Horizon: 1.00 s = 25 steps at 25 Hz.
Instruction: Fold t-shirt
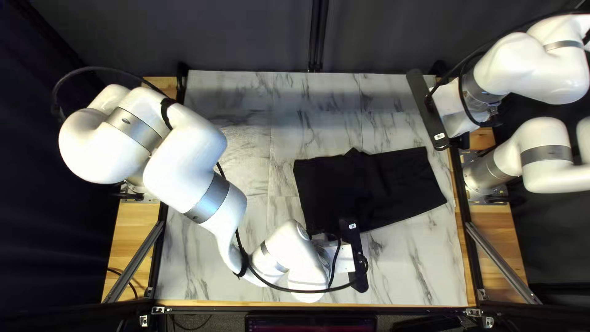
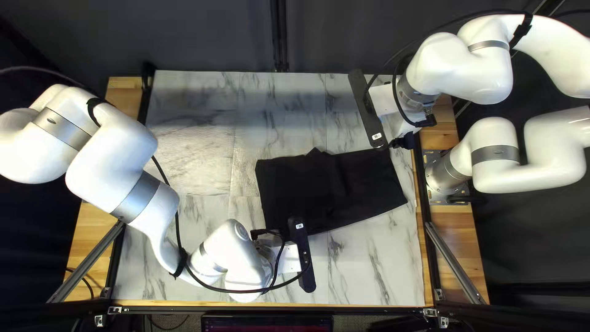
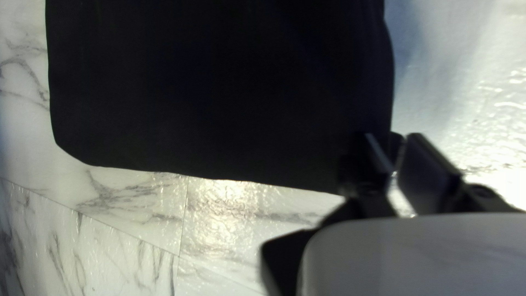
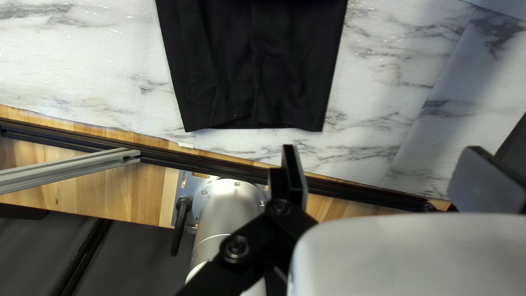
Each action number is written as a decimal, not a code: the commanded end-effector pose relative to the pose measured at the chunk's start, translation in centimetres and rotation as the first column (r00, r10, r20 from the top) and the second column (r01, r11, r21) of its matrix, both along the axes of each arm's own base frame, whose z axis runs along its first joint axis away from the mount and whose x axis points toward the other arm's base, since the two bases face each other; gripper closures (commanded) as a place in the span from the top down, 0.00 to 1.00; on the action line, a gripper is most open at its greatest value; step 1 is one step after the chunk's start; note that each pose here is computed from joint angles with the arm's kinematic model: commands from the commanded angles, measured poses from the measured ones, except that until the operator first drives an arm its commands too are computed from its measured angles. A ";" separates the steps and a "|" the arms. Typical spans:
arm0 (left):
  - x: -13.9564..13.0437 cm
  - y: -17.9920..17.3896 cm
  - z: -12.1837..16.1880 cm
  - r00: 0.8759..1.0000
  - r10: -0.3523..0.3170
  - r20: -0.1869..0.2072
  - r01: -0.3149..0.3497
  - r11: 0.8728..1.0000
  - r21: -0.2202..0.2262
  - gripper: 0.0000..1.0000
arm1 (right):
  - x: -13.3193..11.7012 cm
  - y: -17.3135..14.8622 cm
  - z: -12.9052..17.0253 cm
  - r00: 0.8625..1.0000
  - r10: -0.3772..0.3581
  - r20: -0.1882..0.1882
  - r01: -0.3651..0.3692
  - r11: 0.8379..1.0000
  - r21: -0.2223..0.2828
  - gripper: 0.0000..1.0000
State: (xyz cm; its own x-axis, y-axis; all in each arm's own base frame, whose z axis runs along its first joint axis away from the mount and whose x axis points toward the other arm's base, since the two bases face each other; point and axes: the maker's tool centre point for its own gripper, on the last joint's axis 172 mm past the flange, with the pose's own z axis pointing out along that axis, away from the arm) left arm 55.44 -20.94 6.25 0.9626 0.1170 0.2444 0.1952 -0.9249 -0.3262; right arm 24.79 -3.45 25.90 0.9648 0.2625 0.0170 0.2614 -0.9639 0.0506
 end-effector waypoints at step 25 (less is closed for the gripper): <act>-0.2 2.0 -0.6 0.998 0.059 -0.026 -0.058 0.998 0.018 0.00 | 0.0 0.0 0.0 1.000 0.000 0.000 0.000 1.000 0.000 1.00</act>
State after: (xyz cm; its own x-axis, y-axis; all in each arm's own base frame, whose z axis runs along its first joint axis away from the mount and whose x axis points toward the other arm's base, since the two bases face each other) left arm 55.28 -18.88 5.61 0.9604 0.1689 0.2215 0.2392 -0.9074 -0.3456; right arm 24.79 -3.45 25.90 0.9648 0.2625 0.0170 0.2614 -0.9639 0.0506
